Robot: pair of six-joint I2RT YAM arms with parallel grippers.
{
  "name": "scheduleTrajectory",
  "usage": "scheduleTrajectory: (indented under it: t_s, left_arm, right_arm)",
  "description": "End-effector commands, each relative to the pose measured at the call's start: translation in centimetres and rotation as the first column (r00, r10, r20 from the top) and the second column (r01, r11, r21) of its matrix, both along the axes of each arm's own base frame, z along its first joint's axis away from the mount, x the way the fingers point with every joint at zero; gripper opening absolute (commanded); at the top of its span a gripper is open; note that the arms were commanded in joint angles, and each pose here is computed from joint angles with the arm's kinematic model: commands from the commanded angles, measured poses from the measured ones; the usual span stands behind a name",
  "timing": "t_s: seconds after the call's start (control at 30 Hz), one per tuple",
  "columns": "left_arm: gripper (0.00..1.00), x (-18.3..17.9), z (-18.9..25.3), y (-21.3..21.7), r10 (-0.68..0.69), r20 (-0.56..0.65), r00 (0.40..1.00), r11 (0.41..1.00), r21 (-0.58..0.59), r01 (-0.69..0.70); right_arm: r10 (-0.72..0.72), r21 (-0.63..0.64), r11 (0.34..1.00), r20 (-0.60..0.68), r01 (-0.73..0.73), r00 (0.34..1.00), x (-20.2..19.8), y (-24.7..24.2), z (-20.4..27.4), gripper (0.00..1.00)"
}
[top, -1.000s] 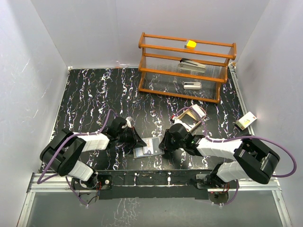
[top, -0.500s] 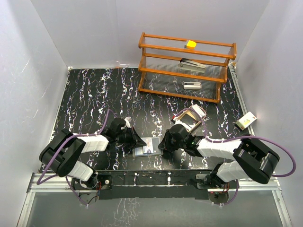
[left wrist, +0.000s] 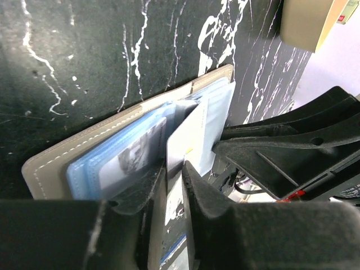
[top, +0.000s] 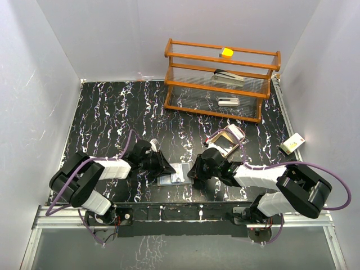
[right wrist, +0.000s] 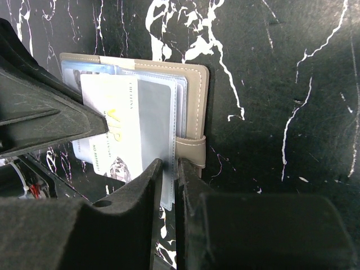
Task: Put the credit cards into the card holder
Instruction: Insert the credit card into the card holder.
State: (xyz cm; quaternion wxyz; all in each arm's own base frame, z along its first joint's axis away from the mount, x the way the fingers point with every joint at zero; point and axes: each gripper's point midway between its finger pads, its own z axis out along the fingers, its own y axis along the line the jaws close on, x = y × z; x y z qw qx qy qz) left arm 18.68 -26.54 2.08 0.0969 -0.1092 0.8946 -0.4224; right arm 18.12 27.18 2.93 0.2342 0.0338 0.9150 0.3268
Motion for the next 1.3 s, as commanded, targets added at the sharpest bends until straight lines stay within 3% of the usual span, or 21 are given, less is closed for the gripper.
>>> scheduleTrajectory:
  t_s: [0.0,0.1,0.43,1.0,1.27]
  left_arm:
    - [0.28,-0.4,-1.0,1.5,-0.01,-0.007,1.0,0.99,0.142,0.01]
    - [0.38,0.4,0.1,2.0,0.0,0.02,1.0,0.981,0.195,-0.004]
    - [0.43,1.0,1.0,3.0,0.013,0.047,0.999,0.962,0.271,-0.025]
    - [0.46,-0.1,1.0,-0.6,-0.027,-0.028,0.999,0.999,0.036,0.028]
    - [0.45,0.1,2.1,-2.4,-0.067,0.004,0.998,0.997,-0.033,0.067]
  right_arm:
    - [0.02,0.019,1.0,-0.007,-0.019,1.0,-0.5,0.6,0.0,0.13]
    - [0.017,0.018,1.0,-0.004,-0.017,1.0,-0.5,0.5,0.1,0.13]
    - [0.016,0.021,1.0,-0.003,-0.016,1.0,-0.4,0.6,0.2,0.13]
    - [0.049,0.02,0.999,0.025,-0.05,0.998,0.2,1.6,0.3,0.12]
    - [0.069,0.014,0.998,0.027,-0.069,0.997,0.3,1.9,-0.2,0.13]
